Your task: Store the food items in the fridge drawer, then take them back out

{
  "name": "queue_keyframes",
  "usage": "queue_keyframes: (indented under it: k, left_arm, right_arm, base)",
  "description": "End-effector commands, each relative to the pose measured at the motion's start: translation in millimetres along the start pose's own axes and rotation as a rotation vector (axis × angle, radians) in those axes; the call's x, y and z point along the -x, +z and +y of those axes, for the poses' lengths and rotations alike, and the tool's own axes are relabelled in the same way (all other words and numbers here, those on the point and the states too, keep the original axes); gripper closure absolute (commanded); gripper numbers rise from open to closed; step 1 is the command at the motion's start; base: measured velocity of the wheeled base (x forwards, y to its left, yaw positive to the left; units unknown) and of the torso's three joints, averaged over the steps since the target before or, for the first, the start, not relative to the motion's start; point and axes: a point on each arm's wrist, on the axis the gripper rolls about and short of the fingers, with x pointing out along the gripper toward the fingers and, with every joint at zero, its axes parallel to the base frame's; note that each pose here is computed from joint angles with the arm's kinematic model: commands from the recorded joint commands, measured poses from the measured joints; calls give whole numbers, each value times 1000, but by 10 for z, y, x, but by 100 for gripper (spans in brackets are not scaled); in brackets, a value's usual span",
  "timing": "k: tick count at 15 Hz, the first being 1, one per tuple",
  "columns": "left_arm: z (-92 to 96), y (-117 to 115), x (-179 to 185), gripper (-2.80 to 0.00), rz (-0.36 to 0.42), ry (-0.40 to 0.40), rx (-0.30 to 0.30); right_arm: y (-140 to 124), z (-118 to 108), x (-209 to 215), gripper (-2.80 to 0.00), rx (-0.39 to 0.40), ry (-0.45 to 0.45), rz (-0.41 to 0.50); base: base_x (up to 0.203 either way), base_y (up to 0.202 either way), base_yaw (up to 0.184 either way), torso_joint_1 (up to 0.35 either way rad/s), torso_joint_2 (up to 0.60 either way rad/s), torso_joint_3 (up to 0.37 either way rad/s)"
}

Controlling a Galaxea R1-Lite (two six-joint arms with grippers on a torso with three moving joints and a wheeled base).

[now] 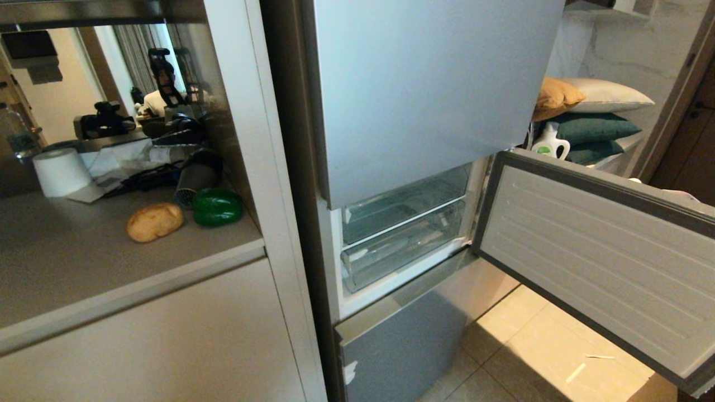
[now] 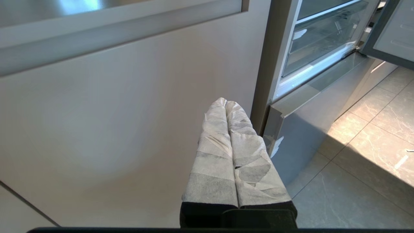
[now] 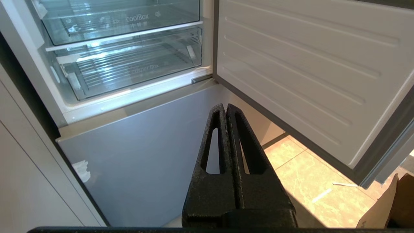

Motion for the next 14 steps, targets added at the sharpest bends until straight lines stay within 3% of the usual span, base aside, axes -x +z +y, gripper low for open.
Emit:
queue_keyframes:
  k: [1, 14]
  left_arm:
    - [0, 2, -1, 0, 1, 1, 0]
    - [0, 2, -1, 0, 1, 1, 2]
  right_arm:
    - [-86, -1, -16, 0, 0, 0, 28]
    - [-86, -2, -16, 0, 0, -1, 28]
  base:
    - [0, 0, 0, -62, 143, 68]
    - [0, 0, 0, -112, 250, 133]
